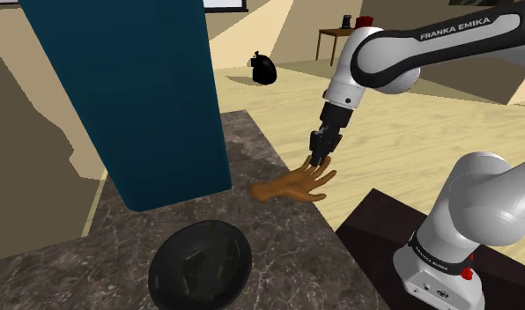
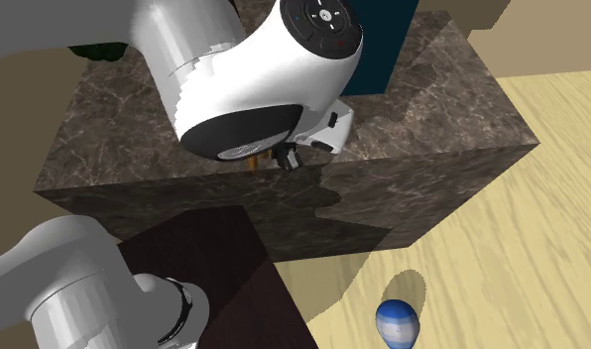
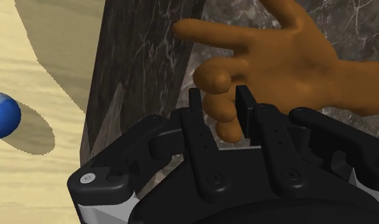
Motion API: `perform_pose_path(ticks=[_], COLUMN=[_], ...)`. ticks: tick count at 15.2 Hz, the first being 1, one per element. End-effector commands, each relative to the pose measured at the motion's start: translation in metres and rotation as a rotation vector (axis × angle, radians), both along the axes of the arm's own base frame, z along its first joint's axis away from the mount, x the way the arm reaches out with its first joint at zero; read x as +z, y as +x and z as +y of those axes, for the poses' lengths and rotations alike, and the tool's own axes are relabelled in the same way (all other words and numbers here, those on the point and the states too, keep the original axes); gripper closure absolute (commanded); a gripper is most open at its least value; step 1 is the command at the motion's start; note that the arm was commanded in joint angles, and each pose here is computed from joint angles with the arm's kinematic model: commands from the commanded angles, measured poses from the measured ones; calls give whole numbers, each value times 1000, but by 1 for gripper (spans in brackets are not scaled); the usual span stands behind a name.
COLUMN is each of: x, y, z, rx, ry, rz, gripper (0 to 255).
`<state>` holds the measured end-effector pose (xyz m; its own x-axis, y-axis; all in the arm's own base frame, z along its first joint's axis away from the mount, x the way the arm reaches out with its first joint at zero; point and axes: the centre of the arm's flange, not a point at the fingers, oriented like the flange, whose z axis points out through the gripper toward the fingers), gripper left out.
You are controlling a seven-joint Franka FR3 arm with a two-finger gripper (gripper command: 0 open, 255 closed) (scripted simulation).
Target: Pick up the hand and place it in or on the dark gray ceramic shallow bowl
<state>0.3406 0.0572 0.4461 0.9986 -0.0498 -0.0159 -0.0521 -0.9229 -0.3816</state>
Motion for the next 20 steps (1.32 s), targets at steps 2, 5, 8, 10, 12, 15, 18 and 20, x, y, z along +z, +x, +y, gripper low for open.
perform_pose_path(ticks=[2,5,8,10,12,15,18,20], x=[17,33,49,59,70,86,91,93], y=[0,0,0,0,0,0,2,3], z=[0,0,0,0,0,0,27,53], rx=[0,0,0,0,0,0,0,0], ry=[0,0,0,0,0,0,0,0], rz=[0,0,0,0,0,0,0,0], gripper=[255,255,255,255,255,255,255,255])
